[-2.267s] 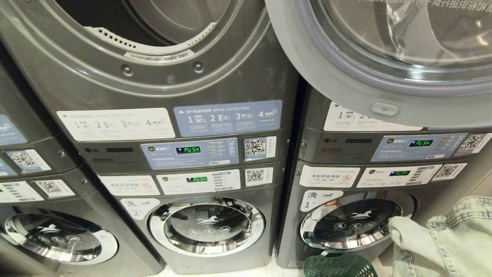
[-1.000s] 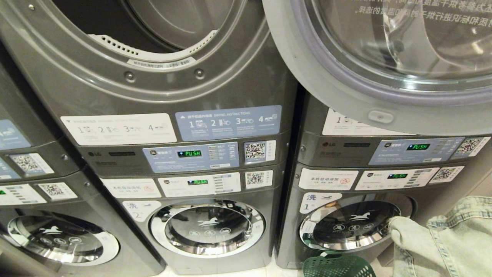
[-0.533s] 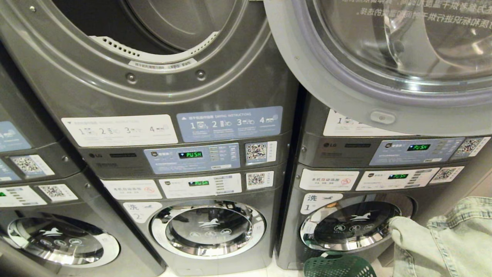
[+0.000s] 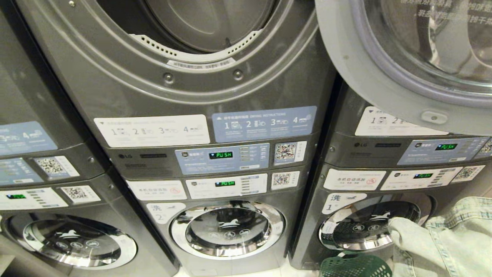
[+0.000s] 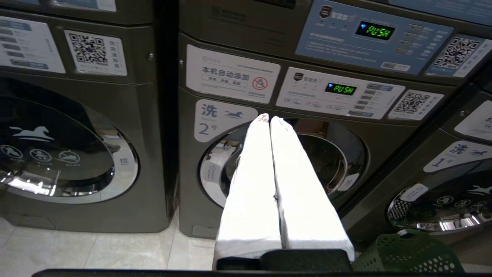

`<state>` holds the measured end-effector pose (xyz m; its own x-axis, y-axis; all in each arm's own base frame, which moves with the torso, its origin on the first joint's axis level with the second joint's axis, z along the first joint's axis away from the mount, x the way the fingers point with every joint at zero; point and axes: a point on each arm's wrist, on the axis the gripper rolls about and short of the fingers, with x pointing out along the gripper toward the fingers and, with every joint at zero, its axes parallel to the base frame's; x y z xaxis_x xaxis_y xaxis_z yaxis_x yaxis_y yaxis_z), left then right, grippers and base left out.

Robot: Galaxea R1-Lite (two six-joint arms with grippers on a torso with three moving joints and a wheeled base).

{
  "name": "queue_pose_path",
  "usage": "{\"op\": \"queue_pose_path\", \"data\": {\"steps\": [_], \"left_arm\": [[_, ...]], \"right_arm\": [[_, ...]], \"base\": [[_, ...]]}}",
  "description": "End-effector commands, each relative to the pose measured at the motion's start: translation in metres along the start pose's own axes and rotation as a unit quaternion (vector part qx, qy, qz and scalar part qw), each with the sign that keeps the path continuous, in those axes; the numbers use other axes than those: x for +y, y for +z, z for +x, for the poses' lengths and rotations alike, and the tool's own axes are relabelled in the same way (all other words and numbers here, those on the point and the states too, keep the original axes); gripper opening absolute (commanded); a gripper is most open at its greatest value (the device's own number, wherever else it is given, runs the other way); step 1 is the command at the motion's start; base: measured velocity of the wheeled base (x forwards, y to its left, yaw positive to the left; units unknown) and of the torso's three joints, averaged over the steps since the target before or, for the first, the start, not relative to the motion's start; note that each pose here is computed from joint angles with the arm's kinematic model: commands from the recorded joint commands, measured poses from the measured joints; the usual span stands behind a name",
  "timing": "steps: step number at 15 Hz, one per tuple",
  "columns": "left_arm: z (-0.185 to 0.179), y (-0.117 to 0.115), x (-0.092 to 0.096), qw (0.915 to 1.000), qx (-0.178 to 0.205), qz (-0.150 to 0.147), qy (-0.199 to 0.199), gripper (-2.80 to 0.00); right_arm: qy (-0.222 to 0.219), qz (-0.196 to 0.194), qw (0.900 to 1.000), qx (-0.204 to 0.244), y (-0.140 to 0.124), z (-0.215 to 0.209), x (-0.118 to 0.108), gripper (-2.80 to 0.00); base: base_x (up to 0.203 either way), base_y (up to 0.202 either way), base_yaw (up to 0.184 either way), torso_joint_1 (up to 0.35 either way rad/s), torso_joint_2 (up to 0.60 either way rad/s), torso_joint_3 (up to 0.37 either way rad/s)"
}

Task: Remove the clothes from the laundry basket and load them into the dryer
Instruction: Put the clothes in the dryer

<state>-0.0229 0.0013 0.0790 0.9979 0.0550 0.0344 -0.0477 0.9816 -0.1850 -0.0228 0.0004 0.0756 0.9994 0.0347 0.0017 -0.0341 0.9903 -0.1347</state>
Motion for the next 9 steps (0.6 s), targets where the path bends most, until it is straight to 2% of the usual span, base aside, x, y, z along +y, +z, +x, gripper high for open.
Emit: {"op": "queue_pose_path", "data": {"steps": [1, 9], "left_arm": [[0.002, -0.0084, 0.0014, 0.9999, 0.015, 0.0, 0.002, -2.8], [0.0021, -0.0084, 0.0015, 0.9999, 0.015, 0.0, 0.003, -2.8]], "right_arm": [[0.001, -0.001, 1.0, 0.003, -0.0017, 0.0005, 0.0002, -2.8], [0.001, -0.001, 1.0, 0.003, -0.0017, 0.0005, 0.0002, -2.8]], "base": [[0.0, 0.192, -0.003, 0.002, 0.0, 0.001], [0.0, 0.197, -0.001, 0.003, 0.0, 0.002]]}}
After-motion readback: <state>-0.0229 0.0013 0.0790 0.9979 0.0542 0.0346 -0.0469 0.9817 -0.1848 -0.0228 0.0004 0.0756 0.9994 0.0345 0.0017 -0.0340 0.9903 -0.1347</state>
